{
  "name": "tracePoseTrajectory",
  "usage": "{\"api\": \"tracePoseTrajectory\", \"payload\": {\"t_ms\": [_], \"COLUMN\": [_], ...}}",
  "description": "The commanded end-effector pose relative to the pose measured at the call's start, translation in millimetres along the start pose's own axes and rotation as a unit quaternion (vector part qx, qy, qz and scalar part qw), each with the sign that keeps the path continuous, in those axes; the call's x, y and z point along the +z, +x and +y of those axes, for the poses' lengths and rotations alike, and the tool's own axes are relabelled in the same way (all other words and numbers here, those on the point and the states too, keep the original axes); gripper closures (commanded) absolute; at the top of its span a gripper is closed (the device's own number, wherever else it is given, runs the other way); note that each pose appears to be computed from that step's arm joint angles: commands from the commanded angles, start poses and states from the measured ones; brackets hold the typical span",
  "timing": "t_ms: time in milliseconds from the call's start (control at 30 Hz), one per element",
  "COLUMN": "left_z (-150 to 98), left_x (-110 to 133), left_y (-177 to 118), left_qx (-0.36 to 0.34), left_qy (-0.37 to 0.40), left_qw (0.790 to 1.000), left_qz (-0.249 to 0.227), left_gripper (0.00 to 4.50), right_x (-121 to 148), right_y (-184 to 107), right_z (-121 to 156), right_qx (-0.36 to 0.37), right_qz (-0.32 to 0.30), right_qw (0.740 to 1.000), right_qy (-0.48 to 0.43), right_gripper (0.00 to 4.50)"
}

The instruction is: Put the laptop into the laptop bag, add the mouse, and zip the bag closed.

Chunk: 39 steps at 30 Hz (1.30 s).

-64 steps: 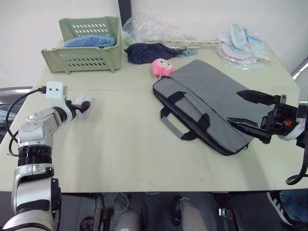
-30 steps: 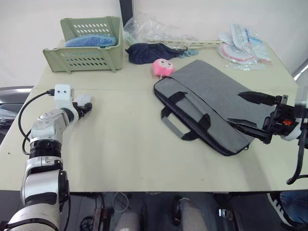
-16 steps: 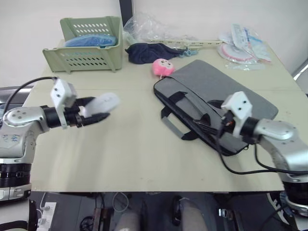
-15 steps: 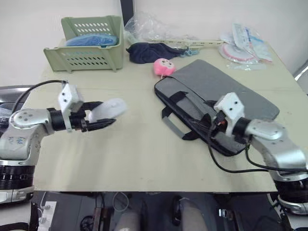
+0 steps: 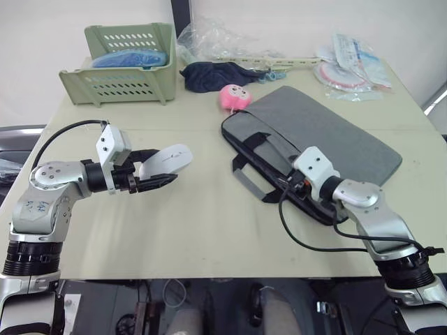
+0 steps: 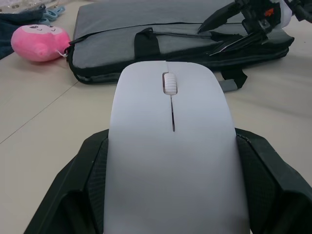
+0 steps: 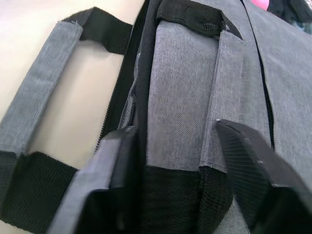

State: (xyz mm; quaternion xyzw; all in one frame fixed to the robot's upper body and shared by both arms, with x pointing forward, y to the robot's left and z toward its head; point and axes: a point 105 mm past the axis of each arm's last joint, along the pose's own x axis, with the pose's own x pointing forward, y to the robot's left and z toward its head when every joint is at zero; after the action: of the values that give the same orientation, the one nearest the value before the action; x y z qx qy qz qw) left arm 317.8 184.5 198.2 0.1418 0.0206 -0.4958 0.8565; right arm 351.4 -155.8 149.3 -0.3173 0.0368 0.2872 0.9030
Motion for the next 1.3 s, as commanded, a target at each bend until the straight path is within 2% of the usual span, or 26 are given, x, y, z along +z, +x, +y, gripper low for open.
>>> {"api": "tracePoseTrajectory", "payload": {"t_ms": [33, 67, 200, 300, 400, 533, 600, 667, 767, 967, 1100, 1300], "left_z": [-5.0, -5.0, -11.4, -8.3, -4.9, -15.7, -9.6, -7.4, -14.3, -23.5, -24.9, -22.8], "left_x": [5.9, 6.5, 5.9, 5.5, 9.0, 22.0, 17.1, 14.4, 20.7, 14.7, 22.9, 28.2], "left_y": [1.9, 2.3, 15.0, 28.0, 41.9, 80.8, 96.3, 105.4, 131.2, 171.1, 197.8, 218.3], "left_qx": [-0.008, -0.008, -0.034, -0.028, -0.021, -0.055, -0.03, -0.018, -0.028, -0.016, 0.0, 0.011], "left_qy": [0.018, 0.017, 0.012, 0.014, 0.014, -0.001, -0.021, -0.024, -0.001, 0.008, 0.008, -0.002], "left_qw": [1.0, 1.0, 0.999, 0.999, 1.0, 0.998, 0.999, 0.999, 1.0, 1.0, 1.0, 1.0], "left_qz": [-0.006, -0.008, 0.001, 0.008, 0.008, -0.03, -0.005, 0.01, -0.008, 0.011, -0.009, -0.007], "left_gripper": [1.62, 1.62, 1.62, 1.62, 1.62, 1.62, 1.62, 1.62, 1.62, 1.62, 1.62, 1.62], "right_x": [8.2, 8.4, 33.7, 55.5, 72.3, 113.0, 125.3, 131.7, 146.0, 160.3, 171.3, 173.5], "right_y": [-11.3, -12.0, -16.7, -20.1, -24.2, -29.8, -29.8, -29.9, -30.0, -29.8, -29.9, -30.5], "right_z": [-19.7, -20.0, -25.9, -31.7, -36.0, -40.3, -39.0, -39.1, -39.2, -34.2, -33.4, -31.6], "right_qx": [-0.027, -0.026, -0.022, -0.011, 0.003, 0.024, 0.028, 0.028, 0.028, 0.035, 0.035, 0.036], "right_qz": [-0.024, -0.025, -0.084, -0.123, -0.139, -0.179, -0.189, -0.193, -0.209, -0.222, -0.236, -0.234], "right_qw": [0.999, 0.999, 0.992, 0.982, 0.978, 0.968, 0.964, 0.961, 0.953, 0.946, 0.937, 0.936], "right_qy": [-0.002, -0.002, 0.089, 0.142, 0.153, 0.175, 0.186, 0.196, 0.218, 0.236, 0.257, 0.262], "right_gripper": [4.03, 4.45, 4.45, 4.45, 4.45, 4.45, 4.45, 4.45, 4.45, 4.45, 4.45, 4.45]}}
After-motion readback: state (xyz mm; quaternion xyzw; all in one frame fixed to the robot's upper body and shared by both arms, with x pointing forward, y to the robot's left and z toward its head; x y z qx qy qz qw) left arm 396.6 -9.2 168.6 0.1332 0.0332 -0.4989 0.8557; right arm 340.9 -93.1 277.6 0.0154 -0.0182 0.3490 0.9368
